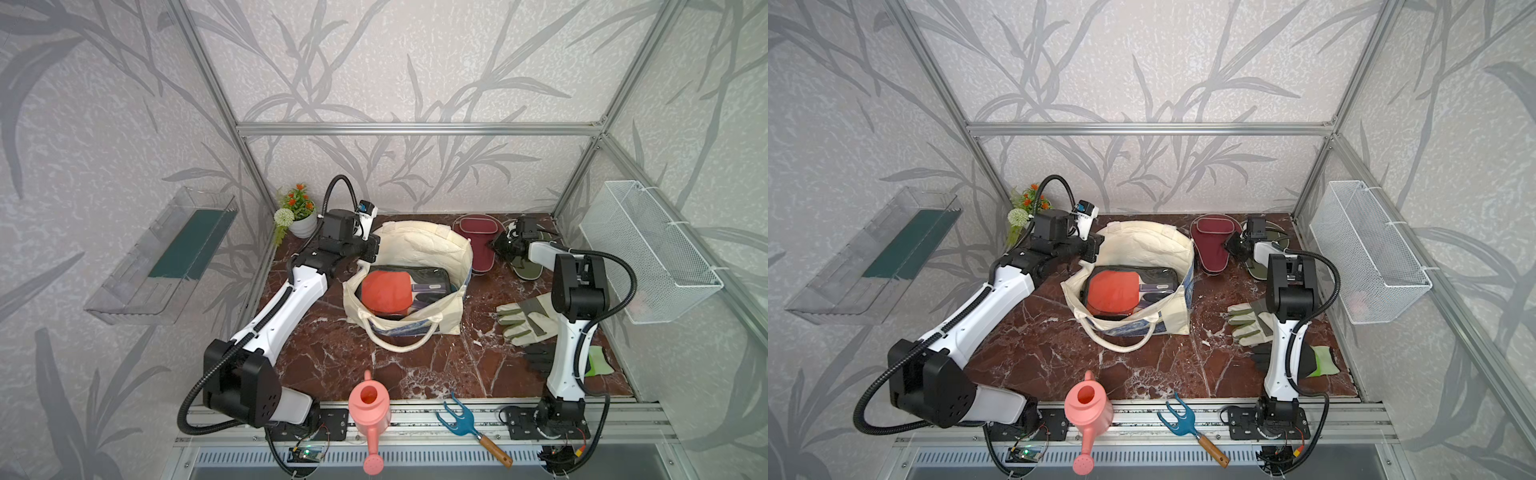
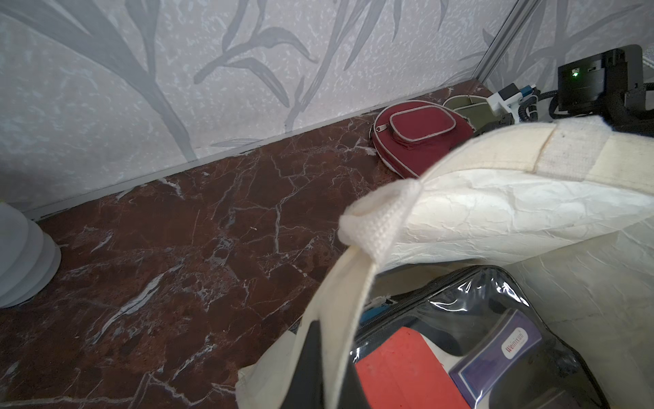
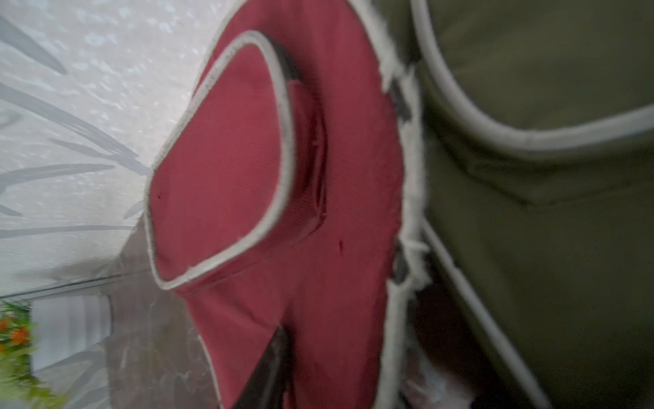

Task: Remove the ping pong set from the canvas bag
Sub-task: Place the ping pong set at the center of the board.

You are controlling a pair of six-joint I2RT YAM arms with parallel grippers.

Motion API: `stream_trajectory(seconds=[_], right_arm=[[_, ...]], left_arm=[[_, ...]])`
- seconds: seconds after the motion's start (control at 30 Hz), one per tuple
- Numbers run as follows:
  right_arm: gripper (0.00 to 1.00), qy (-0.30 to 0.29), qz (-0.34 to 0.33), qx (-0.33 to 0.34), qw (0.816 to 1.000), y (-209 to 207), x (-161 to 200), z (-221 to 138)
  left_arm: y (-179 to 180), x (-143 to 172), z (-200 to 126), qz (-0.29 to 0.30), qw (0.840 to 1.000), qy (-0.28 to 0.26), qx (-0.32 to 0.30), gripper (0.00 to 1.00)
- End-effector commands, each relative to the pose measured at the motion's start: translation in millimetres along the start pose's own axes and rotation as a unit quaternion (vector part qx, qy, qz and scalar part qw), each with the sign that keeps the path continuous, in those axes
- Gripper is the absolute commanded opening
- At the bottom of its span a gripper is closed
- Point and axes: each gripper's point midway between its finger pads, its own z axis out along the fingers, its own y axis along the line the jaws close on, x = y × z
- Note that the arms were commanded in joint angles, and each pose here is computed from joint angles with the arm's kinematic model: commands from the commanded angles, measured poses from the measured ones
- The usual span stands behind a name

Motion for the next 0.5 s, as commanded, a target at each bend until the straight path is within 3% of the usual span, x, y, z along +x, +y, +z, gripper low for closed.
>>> stream_trajectory(seconds=[0.0,0.1,0.23,0.33,0.47], right_arm=[[0.54,0.031,-0.020,0.044,0.998,-20.6,13.1,-0.3],[0.74,0.027,-0.039,0.042,0.998,-11.7,7.6,-10.1],[0.91,0.022,-0.064,0.043,0.997,-0.3,1.9,-27.3],[1.00,0.013,-0.077,0.044,0.996,7.9,-0.7,-43.9],[0.99,-0.001,-0.089,0.039,0.995,17.7,-0.9,-64.3]], left_arm=[[-1.0,-9.2,-2.7,0.012,1.000,-0.007,-0.001,0.00],[-1.0,-9.8,-4.6,0.013,1.000,-0.009,-0.002,0.00],[-1.3,-13.1,-8.2,0.016,1.000,-0.015,-0.003,0.00],[-2.7,-17.0,-11.0,0.018,1.000,-0.020,-0.001,0.00],[-3.3,-22.1,-14.1,0.022,0.999,-0.027,-0.001,0.00]])
